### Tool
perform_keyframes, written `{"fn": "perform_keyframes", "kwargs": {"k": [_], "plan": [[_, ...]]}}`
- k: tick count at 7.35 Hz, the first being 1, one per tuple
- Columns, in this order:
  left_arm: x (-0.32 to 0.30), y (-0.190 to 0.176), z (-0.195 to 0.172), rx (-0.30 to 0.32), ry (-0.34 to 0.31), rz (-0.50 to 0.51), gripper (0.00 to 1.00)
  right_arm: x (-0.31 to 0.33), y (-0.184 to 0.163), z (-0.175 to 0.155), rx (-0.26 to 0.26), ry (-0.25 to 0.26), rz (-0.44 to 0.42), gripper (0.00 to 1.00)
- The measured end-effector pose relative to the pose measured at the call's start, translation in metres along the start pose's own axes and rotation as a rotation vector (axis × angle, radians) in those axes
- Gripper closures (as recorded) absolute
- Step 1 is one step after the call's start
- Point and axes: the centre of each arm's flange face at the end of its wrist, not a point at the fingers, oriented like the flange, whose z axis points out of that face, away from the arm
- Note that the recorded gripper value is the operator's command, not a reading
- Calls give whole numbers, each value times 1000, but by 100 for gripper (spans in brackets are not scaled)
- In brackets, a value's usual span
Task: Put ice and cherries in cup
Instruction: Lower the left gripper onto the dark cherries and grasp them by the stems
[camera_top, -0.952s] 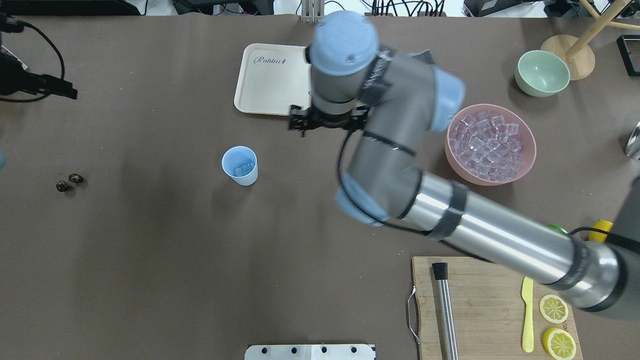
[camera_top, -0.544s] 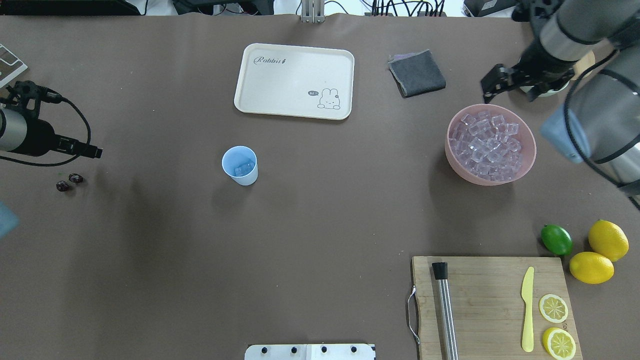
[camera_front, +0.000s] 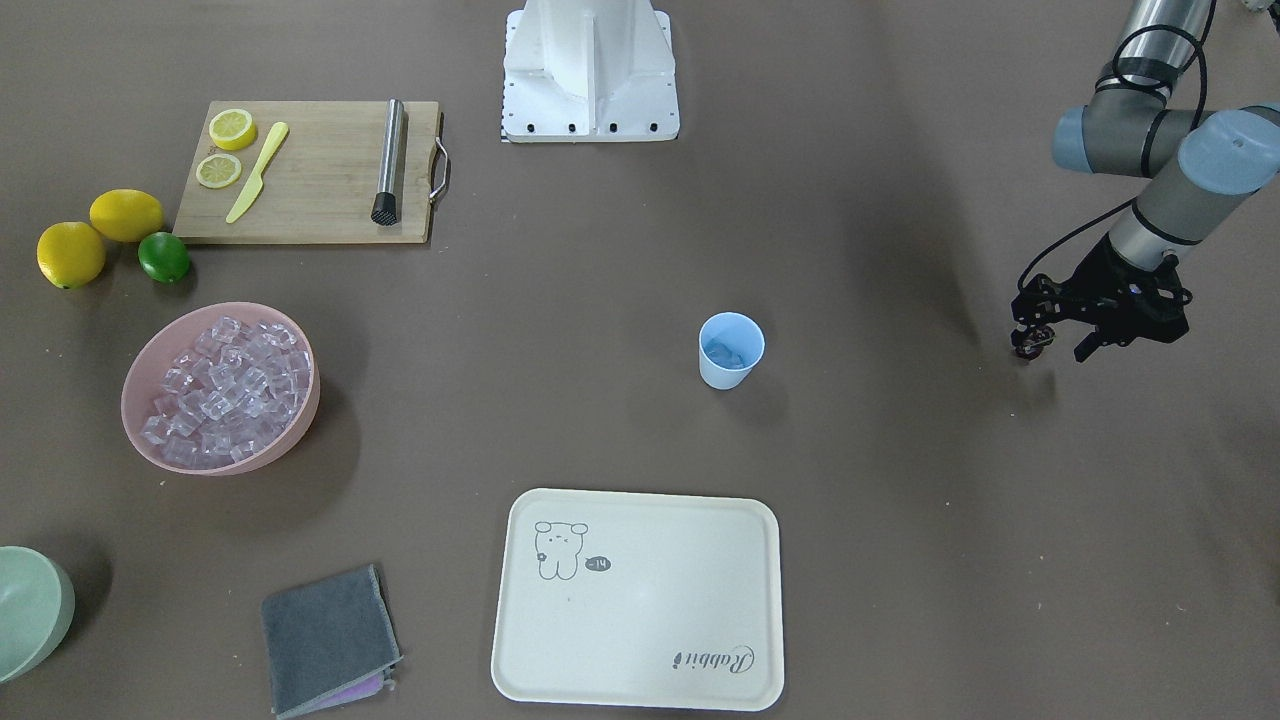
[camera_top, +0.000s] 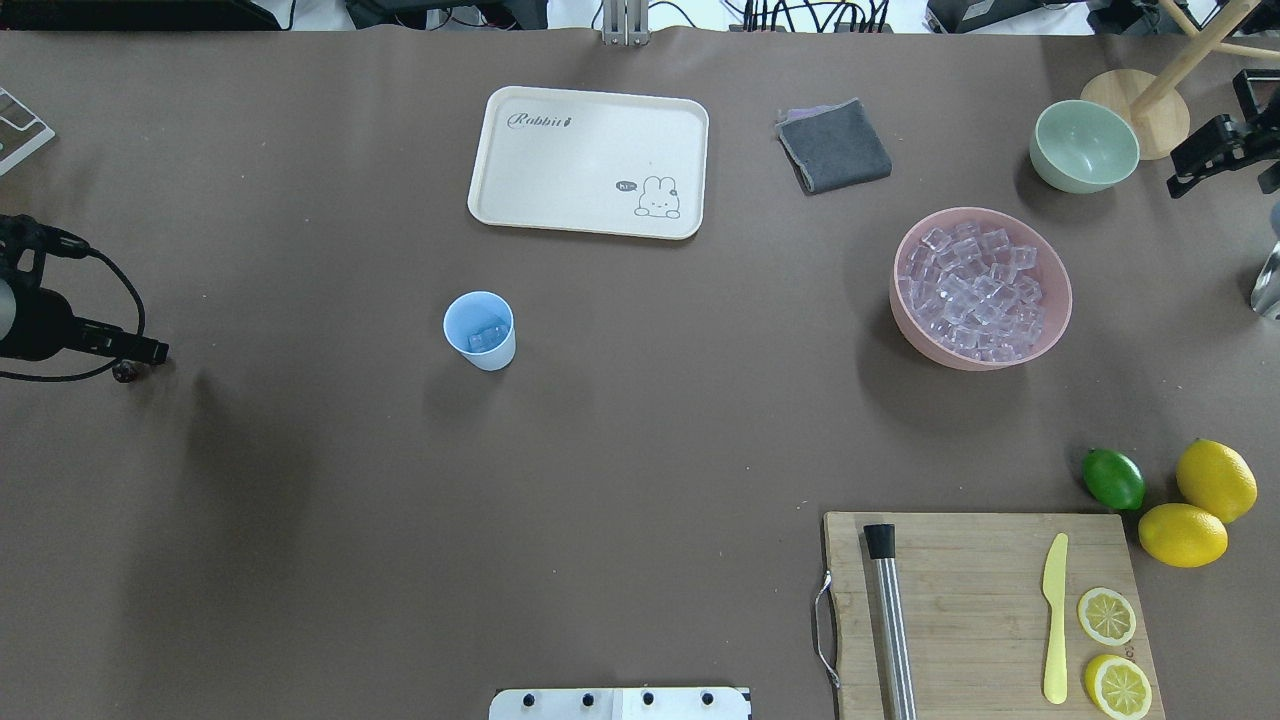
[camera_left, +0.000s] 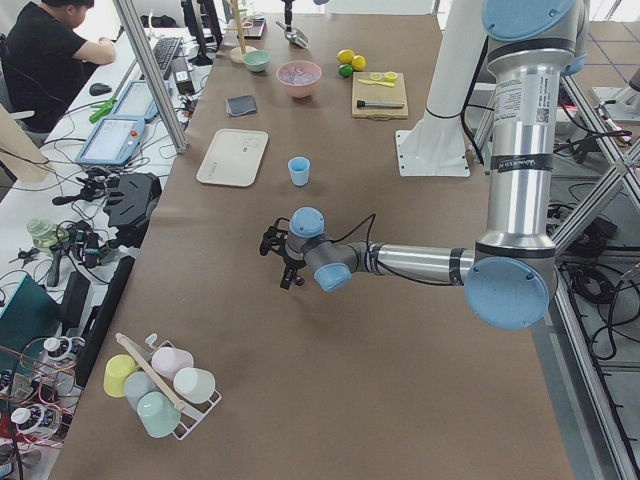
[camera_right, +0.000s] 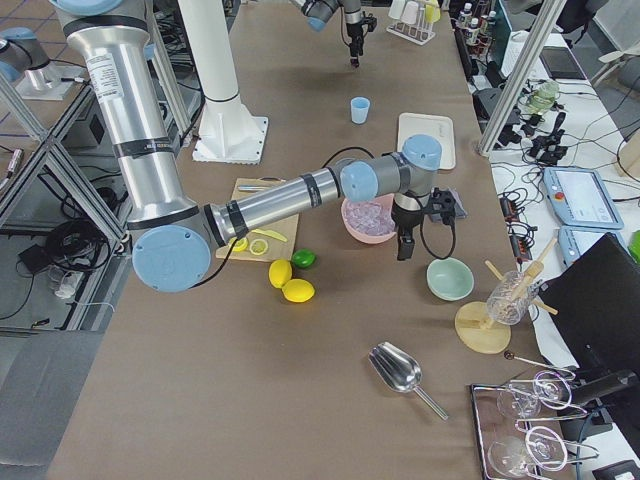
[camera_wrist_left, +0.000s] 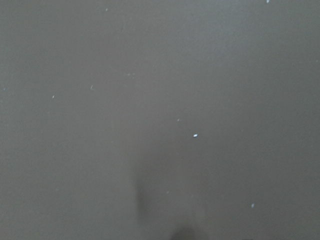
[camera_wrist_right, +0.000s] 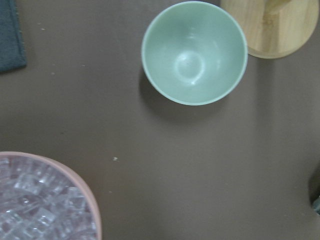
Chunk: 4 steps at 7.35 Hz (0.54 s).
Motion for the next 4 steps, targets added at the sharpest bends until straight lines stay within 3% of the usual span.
{"fn": "perform_keyframes", "kwargs": {"k": [1, 2, 4], "plan": [[-5, 5, 3, 3, 5, -7, 22, 34, 0, 3, -10, 10, 34, 0], [-5, 8, 5, 7, 12, -21, 59, 66, 1, 4, -16, 19, 55, 0], [-2, 9, 5, 9, 25, -34, 67, 95, 8, 10, -28, 31, 46, 0]]}}
